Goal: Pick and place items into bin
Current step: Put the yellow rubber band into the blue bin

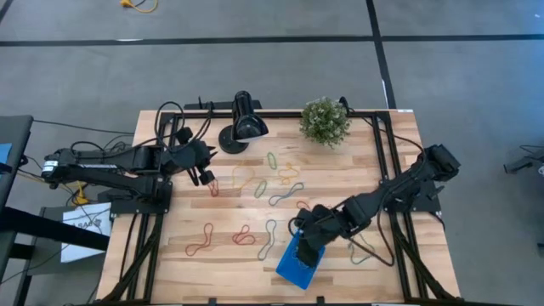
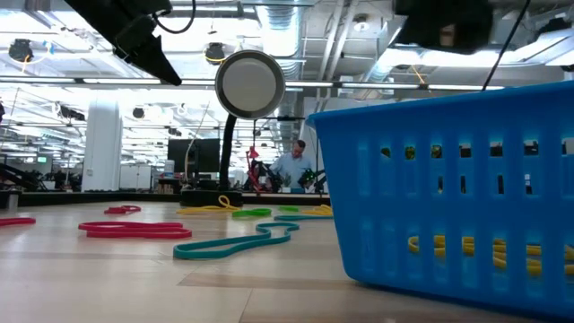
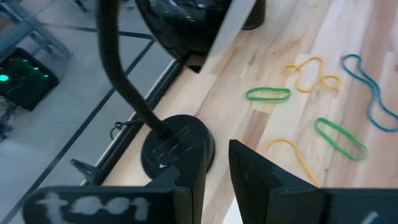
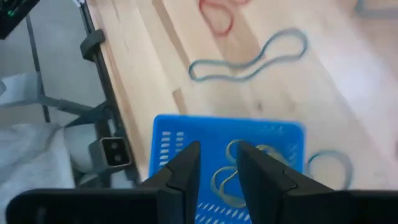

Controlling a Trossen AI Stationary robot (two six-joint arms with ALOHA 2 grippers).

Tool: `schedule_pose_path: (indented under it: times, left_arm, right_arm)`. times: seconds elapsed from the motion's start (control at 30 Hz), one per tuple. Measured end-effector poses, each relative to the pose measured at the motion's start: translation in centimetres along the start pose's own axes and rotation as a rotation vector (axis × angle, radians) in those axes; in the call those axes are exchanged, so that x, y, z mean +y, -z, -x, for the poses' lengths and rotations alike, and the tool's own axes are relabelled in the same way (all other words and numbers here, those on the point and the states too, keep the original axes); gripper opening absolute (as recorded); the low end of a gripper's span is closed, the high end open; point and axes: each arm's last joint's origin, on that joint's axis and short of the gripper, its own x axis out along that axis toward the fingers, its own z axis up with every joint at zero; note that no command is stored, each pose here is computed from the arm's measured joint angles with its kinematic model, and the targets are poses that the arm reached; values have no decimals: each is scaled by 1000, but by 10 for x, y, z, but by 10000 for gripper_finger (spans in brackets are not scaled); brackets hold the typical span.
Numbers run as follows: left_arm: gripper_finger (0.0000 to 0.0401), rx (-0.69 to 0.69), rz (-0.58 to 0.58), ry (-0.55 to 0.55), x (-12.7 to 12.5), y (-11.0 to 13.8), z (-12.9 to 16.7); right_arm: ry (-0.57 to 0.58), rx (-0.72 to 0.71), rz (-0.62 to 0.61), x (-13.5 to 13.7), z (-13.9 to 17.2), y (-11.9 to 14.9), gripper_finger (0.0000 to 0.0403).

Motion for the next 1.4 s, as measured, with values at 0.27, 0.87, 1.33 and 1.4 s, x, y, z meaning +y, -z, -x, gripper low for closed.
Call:
schedule_pose_path:
  times: [0.27,0.87,1.33,1.4]
  left_arm:
    - [61,1,-20,22,-1,0,0]
    - [61,39,-47,21,0,4,0]
    - [61,51,-57,20,0,6,0]
    - [61,52,-60,20,0,6,0]
  right_arm:
    - [194,-166,214,-39,5,-44,98]
    - [510,40,27,-176,-58,-103,98]
    - [459,71,9,-203,-91,-108,98]
    - [419,52,29,-200,-91,-111,98]
